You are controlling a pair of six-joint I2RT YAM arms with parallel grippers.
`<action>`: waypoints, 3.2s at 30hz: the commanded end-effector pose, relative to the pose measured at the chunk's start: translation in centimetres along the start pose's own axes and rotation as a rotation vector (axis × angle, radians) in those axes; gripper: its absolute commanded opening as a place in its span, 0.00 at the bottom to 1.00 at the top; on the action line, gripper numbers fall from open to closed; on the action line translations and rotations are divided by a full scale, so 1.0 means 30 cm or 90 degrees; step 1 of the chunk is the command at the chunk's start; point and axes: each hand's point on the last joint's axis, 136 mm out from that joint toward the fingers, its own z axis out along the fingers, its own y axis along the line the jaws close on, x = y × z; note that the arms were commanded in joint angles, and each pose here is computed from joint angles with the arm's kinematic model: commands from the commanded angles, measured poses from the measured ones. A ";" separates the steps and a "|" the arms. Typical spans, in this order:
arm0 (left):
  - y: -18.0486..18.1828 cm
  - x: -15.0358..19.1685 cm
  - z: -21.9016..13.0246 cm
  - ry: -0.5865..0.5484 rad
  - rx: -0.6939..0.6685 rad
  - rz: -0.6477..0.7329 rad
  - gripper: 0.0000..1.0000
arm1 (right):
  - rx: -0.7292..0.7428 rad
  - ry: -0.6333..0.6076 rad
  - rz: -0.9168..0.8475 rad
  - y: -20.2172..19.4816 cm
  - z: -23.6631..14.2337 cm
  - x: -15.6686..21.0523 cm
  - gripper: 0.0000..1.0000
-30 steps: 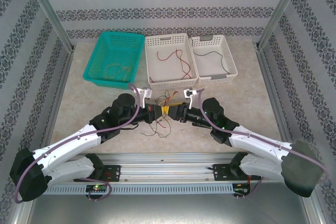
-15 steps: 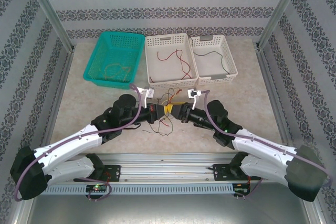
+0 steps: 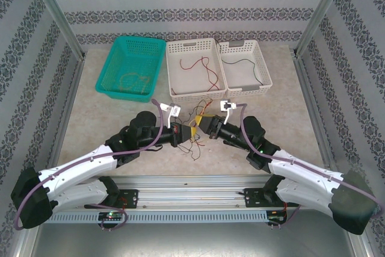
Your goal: Untangle the cables
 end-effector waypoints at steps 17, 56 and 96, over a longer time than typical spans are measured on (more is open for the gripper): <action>-0.070 -0.031 -0.030 -0.036 0.044 0.025 0.00 | -0.033 -0.041 0.012 0.043 -0.065 -0.027 0.41; -0.100 -0.069 -0.109 -0.070 0.029 0.050 0.00 | 0.058 -0.019 -0.016 -0.060 -0.070 0.022 0.00; 0.146 -0.216 -0.529 -0.064 -0.437 0.269 0.00 | 0.400 -0.173 0.050 -0.313 -0.522 -0.267 0.00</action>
